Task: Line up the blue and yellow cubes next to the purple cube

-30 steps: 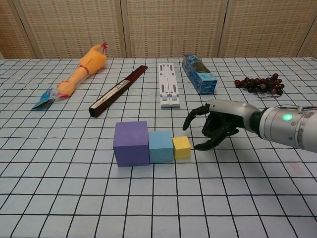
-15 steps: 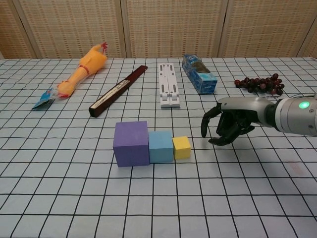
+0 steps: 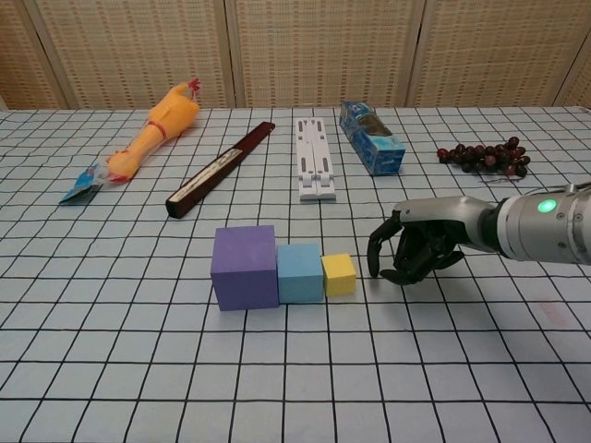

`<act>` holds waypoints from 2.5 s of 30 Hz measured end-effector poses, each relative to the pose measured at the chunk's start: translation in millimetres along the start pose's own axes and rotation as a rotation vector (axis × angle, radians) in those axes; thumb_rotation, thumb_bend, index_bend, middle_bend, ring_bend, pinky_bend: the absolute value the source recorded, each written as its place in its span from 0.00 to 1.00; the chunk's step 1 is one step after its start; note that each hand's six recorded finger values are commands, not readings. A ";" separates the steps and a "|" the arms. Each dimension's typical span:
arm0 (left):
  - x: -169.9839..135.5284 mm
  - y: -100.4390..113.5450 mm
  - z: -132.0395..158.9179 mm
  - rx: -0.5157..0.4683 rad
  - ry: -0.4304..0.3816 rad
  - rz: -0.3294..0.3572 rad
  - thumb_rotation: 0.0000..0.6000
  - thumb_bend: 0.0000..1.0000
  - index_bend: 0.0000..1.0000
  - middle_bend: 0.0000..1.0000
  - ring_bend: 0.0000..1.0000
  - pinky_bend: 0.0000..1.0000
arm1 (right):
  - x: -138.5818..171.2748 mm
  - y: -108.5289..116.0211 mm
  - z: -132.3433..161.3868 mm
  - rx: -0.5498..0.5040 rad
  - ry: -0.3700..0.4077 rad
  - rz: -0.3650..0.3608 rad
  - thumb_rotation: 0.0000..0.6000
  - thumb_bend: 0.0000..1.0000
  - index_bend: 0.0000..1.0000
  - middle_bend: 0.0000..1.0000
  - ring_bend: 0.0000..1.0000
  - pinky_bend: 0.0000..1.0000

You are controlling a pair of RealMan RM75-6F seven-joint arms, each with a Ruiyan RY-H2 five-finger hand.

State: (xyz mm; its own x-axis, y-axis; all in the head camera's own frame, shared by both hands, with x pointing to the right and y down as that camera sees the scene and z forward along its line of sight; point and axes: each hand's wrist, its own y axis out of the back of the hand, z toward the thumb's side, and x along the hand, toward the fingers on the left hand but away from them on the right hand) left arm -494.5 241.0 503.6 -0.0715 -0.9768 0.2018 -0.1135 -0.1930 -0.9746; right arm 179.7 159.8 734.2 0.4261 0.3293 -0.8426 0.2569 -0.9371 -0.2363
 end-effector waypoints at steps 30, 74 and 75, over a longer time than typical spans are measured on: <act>-0.1 0.8 -0.5 -0.004 0.001 0.001 1.00 0.42 0.36 0.39 0.33 0.42 | -10.3 -3.8 3.6 -0.030 0.051 -0.009 1.00 0.40 0.48 0.95 1.00 1.00; 0.3 2.9 -2.9 -0.012 0.002 0.019 1.00 0.41 0.33 0.40 0.32 0.42 | -23.7 -3.9 10.4 -0.117 0.073 0.064 1.00 0.39 0.45 0.95 1.00 1.00; 0.3 2.8 -2.8 -0.011 0.001 0.018 1.00 0.41 0.33 0.40 0.32 0.42 | -22.9 -3.6 9.5 -0.110 0.074 0.063 1.00 0.39 0.44 0.95 1.00 1.00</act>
State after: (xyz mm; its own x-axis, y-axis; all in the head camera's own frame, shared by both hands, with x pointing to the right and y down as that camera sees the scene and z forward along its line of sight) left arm -497.7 240.5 501.2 -0.0748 -0.9801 0.1840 -0.1235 -0.1739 -0.9770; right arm 160.8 154.5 749.7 0.5058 0.2816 -0.8154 0.3198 -0.9391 -0.1260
